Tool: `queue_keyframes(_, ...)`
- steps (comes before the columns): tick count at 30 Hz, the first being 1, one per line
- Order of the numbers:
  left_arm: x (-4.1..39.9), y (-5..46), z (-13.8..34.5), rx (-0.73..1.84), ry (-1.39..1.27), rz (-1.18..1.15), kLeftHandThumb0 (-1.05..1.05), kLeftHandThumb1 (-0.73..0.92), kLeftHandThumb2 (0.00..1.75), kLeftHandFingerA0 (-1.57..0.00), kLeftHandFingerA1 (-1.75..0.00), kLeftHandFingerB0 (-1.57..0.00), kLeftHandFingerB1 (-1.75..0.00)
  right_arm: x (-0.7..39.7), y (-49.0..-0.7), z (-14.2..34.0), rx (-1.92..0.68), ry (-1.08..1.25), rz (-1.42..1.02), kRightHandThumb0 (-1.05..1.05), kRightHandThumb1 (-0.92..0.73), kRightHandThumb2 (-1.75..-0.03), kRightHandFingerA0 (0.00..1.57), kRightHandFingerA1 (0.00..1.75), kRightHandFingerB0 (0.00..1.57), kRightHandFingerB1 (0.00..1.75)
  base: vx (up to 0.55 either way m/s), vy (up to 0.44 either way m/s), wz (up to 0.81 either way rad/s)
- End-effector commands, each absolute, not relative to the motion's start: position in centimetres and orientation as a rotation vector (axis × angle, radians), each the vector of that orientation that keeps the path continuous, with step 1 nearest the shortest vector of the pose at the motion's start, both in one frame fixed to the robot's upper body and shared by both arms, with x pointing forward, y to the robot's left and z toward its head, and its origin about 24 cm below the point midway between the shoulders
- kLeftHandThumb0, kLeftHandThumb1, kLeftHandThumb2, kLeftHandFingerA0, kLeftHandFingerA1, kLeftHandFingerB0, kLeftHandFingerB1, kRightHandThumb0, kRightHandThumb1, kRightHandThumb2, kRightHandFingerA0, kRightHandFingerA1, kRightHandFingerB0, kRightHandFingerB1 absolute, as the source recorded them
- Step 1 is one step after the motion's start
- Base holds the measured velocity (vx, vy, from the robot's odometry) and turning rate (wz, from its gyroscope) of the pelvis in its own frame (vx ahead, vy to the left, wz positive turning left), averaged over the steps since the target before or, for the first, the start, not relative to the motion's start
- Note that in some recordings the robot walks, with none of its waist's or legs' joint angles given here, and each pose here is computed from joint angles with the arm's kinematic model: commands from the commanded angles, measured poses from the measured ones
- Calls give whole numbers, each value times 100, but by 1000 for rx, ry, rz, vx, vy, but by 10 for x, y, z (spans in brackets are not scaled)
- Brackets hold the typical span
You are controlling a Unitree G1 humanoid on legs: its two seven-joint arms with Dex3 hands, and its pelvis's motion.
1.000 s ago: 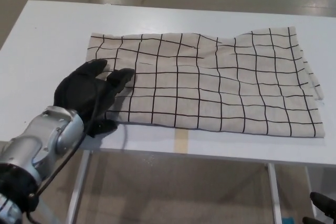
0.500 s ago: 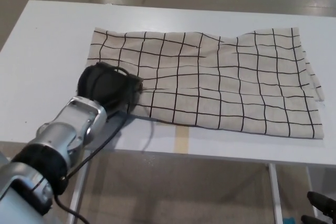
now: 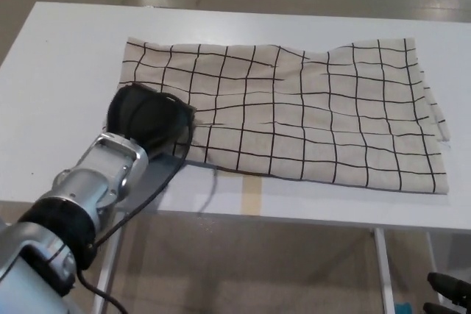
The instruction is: Use the left hand to fold a white towel with checkered patterns in half.
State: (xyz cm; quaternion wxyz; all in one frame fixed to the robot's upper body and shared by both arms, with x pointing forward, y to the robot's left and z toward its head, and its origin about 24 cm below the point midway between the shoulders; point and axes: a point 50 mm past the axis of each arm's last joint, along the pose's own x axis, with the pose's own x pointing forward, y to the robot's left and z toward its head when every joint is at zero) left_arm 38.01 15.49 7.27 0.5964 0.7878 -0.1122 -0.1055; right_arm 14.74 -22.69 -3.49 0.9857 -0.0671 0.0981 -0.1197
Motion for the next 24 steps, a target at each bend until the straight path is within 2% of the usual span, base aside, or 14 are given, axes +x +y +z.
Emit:
queue_keyframes(1,384,190,92,1803,-215,-191,-37,44,72,-84,-132,-77,-59,146,-227,-35,-160,201,-231,-28,-66,-60,60,56,71,55,0,0,0)
queue_keyframes(2,387,199,102,1801,-210,-157,-25,50,56,-68,-149,-80,-47,145,-226,-35,-156,199,-231,-28,-66,-60,61,56,71,55,0,0,0)
queue_keyframes(6,393,220,130,1787,-226,-67,-25,51,56,-66,-153,-85,-48,145,-227,-35,-152,200,-231,-28,-66,-60,62,56,72,55,0,0,0)
queue_keyframes(7,394,229,142,1794,-231,-29,-37,46,58,-72,-146,-90,-89,146,-227,-35,-156,202,-231,-28,-66,-60,65,56,74,55,0,0,0)
queue_keyframes(8,395,235,151,1804,-232,-5,-35,48,54,-66,-151,-72,-128,146,-227,-35,-160,204,-232,-28,-66,-60,68,59,76,55,0,0,0)
queue_keyframes(10,396,239,157,1816,-229,7,-35,48,54,-66,-151,-72,-128,146,-227,-35,-163,207,-234,-28,-66,-60,68,59,76,55,0,0,0)
queue_keyframes(11,397,240,164,1811,-234,9,-22,55,55,-61,-158,-67,-134,146,-227,-35,-155,202,-236,-29,-67,-60,70,60,76,54,0,0,0)
queue_keyframes(12,398,244,177,1809,-252,37,-34,50,52,-68,-153,-75,-123,146,-228,-36,-162,209,-239,-30,-67,-60,74,63,76,54,0,0,0)
queue_keyframes(13,400,246,187,1836,-259,73,-22,55,54,-62,-159,-86,-46,145,-228,-36,-187,220,-244,-32,-66,-60,82,67,76,54,0,0,0)
queue_keyframes(16,401,245,192,1852,-271,90,-22,55,55,-62,-158,-84,-46,145,-228,-36,-199,225,-247,-32,-66,-60,82,68,76,54,0,0,0)
queue_keyframes(17,401,243,196,1854,-294,93,-20,56,55,-65,-157,-88,-48,144,-228,-36,-201,232,-250,-32,-66,-59,83,68,76,54,0,0,0)
queue_keyframes(21,403,228,209,1835,-384,60,-22,54,58,-73,-149,-75,-46,140,-228,-37,-206,258,-253,-34,-65,-60,83,68,76,54,0,0,0)
queue_keyframes(22,404,220,211,1840,-425,61,-23,56,59,-75,-149,-55,-41,140,-227,-37,-200,263,-254,-34,-66,-60,83,69,76,53,0,0,0)
queue_keyframes(24,405,211,212,1879,-468,57,-22,58,60,-77,-148,-57,-42,140,-227,-37,-194,265,-257,-34,-66,-60,83,69,76,53,0,0,0)
